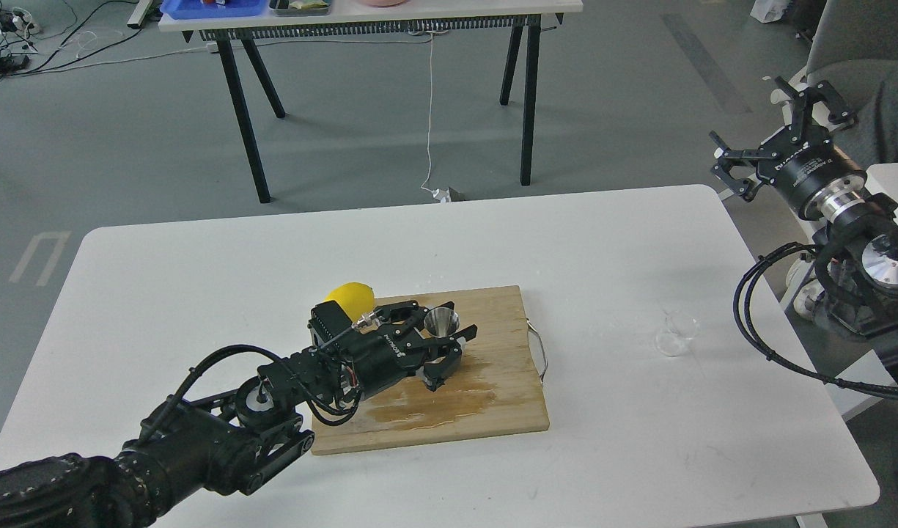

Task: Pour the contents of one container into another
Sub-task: 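Carry the jigger with the left gripper onto the wooden cutting board, then set the jigger upright on the board and open the left gripper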

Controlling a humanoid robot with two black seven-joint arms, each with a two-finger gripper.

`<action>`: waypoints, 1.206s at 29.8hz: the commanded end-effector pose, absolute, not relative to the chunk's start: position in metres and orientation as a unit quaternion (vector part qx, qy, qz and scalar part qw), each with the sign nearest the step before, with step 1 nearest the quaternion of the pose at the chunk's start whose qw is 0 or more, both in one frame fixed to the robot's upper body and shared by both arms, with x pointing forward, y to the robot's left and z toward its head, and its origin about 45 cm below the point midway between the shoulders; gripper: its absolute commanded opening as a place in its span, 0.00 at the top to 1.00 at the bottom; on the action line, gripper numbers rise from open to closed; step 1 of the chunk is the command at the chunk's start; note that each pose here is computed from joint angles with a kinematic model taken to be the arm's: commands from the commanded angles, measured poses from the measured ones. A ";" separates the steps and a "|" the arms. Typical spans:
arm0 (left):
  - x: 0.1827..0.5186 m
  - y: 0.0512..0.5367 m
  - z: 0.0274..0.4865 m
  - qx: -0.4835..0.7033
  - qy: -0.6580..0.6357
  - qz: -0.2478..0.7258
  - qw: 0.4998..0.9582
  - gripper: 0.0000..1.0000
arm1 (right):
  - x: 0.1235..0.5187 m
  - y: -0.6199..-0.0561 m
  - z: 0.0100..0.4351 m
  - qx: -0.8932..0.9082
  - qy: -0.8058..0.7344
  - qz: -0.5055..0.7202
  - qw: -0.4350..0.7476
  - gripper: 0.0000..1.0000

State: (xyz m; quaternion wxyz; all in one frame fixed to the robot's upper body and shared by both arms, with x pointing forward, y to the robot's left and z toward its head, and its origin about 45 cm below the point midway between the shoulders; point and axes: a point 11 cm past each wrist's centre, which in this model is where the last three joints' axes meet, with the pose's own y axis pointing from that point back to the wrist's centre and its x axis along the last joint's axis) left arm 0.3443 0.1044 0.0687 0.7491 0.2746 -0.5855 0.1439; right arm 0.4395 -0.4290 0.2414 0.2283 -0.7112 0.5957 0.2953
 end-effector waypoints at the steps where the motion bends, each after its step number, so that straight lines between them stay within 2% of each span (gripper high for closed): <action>1: 0.344 0.105 0.069 0.275 -0.585 0.145 0.749 0.22 | 0.439 -0.429 0.241 -0.710 0.596 0.296 0.229 0.01; 9: 0.344 0.101 0.072 0.268 -0.586 0.147 0.751 0.08 | 0.438 -0.430 0.239 -0.709 0.597 0.298 0.228 0.01; 21: 0.323 0.106 0.051 0.276 -0.562 0.144 0.766 0.06 | 0.437 -0.432 0.240 -0.708 0.598 0.296 0.230 0.01; 36: 0.325 0.103 0.055 0.268 -0.559 0.156 0.769 0.06 | 0.436 -0.432 0.239 -0.708 0.598 0.297 0.230 0.01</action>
